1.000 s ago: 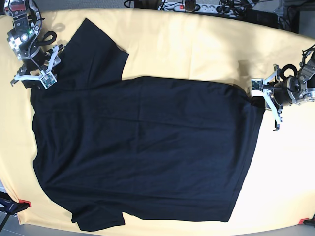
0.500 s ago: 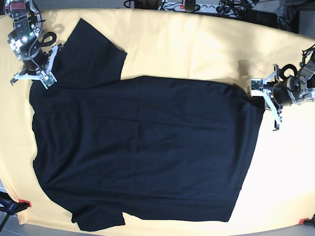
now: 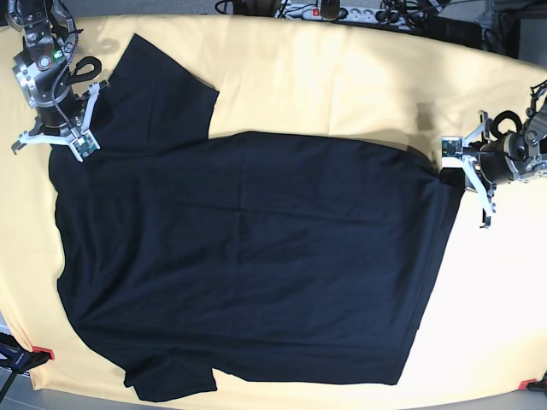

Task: Fold the T-shirt properly
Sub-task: 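Grasp the shirt edges with both grippers and lift, then pull the held shirt edge toward the robot with both grippers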

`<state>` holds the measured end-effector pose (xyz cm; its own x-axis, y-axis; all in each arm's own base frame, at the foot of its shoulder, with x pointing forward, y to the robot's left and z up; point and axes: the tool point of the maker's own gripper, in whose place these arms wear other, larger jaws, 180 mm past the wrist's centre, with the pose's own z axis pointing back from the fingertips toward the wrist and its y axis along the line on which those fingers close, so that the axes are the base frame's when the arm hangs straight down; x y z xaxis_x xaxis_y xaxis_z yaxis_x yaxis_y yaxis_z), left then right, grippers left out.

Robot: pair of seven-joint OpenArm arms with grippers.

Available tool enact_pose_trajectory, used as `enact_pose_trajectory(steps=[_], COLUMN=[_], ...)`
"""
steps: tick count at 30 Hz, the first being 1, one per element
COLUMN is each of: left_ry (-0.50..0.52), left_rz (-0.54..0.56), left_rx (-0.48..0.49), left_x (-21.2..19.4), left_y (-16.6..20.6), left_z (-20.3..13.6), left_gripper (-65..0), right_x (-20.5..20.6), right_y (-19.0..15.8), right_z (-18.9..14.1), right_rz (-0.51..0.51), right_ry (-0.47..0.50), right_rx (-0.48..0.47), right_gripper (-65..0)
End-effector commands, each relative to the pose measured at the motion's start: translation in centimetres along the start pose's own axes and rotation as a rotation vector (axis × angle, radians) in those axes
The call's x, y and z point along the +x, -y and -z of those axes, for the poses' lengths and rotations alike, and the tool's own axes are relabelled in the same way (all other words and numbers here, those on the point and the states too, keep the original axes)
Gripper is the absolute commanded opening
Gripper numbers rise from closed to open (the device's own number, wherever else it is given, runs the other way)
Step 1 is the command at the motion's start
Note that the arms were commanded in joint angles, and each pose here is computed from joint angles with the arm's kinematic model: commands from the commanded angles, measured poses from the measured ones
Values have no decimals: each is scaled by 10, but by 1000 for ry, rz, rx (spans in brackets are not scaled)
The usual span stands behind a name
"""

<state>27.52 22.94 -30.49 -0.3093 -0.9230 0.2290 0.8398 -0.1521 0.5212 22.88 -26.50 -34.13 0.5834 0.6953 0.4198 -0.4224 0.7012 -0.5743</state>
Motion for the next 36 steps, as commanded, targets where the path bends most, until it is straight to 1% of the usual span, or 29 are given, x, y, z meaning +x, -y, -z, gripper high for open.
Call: enact_pose_trajectory(steps=[1,4,7,10,15,20,24,28,31,33,36], left_ry=[13,45,53,79,100,99,92,98,101,126,173], left_rz=[5,-1,5,-14,4,72,122,109,107,76,32], left_rx=[7,-76,-134,-190,-231,-275,-295,-320,-320,-329,-359], left_x=[3,13,16,22,33,43,50,54,54,60,71], left_y=[-8,6,16,27,39,48,49,52,52,54,63], left_z=[-10,-13,-15,-18,-30,-48,-63,-75,-75,-76,-77], left_gripper=[-650,-650,-650,-650,-650,-650,-650,-650,-650,-650,-650], right_x=[4,-2,-2,-1,-11,-29,-45,-61,-76,-86,-100], right_y=[13,13,14,11,15,0,-9,-11,-4,1,-2], right_z=[-5,-14,-29,-46,-66,-72,-77,-83,-90,-96,-106], right_rz=[-17,-20,-10,6,-17,-28,-37,-44,-49,-43,-13], right_ry=[16,-5,7,28,6,-47,-110,-167,-218,-249,-298], right_rx=[-42,-45,-46,-9,-9,57,85,96,79,74,116], right_gripper=[-650,-650,-650,-650,-650,-650,-650,-650,-650,-650,-650])
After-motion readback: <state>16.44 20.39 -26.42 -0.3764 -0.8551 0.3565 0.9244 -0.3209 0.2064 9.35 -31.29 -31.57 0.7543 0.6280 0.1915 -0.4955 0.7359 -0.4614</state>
